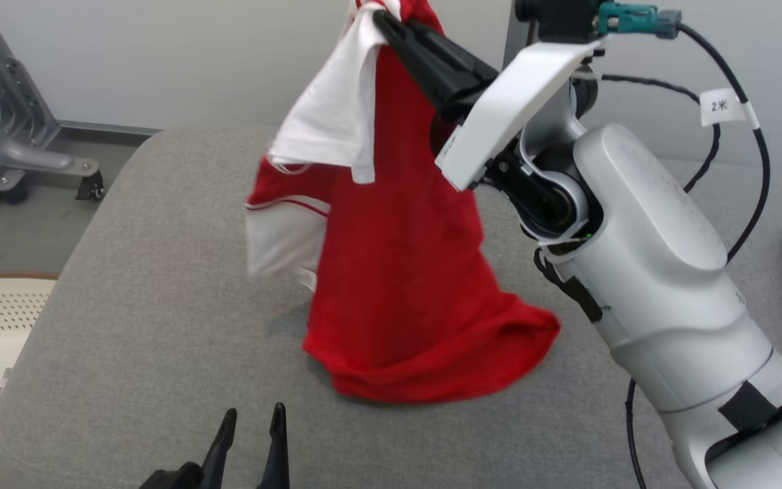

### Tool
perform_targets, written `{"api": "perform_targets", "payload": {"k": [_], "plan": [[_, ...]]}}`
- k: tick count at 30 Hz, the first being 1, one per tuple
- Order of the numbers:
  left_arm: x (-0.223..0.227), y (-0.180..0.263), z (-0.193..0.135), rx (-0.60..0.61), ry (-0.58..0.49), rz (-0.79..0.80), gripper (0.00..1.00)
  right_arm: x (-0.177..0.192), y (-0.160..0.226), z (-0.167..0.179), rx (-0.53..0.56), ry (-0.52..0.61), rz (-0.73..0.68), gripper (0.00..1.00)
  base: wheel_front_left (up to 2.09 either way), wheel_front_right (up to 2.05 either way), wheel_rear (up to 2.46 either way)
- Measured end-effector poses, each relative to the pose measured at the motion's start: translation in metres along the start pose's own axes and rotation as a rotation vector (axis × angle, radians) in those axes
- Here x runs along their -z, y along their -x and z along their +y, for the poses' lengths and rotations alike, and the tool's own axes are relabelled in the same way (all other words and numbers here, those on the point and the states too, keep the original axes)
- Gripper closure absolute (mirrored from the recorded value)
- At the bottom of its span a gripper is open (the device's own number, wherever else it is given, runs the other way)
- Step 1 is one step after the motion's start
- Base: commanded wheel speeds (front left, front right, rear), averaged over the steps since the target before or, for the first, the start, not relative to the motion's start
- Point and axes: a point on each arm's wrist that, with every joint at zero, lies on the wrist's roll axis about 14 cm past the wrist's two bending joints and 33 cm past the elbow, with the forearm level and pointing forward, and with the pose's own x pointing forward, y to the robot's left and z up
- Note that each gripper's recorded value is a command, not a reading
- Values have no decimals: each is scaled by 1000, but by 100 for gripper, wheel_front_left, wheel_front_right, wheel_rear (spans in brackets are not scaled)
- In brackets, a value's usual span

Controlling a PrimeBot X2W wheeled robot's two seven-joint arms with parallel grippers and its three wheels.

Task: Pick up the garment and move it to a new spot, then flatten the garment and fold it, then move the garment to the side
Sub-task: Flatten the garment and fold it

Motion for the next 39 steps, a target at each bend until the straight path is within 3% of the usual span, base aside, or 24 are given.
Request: {"api": "perform_targets", "payload": {"k": [6, 11, 17, 23, 26, 33, 39], "plan": [[-7, 7, 2, -16, 11, -31, 0, 6, -5, 1, 15, -37, 20, 100, 0, 0, 0], [-7, 8, 2, -20, 10, -30, 0, 37, 22, -32, 133, -80, 88, 100, 0, 0, 0], [-3, -1, -6, 19, -8, -9, 0, 68, 101, -100, 370, -192, 115, 100, 0, 0, 0], [3, -14, -20, 73, -24, 18, 0, 84, 206, -161, 663, -297, 63, 100, 0, 0, 0], [7, -19, -26, 92, -28, 35, 0, 101, 254, -175, 789, -349, 69, 100, 0, 0, 0], [21, -29, -40, 145, -40, 87, 0, 144, 324, -184, 992, -456, 137, 100, 0, 0, 0], [28, -36, -49, 177, -45, 112, 0, 171, 371, -192, 1144, -460, 218, 100, 0, 0, 0]]}}
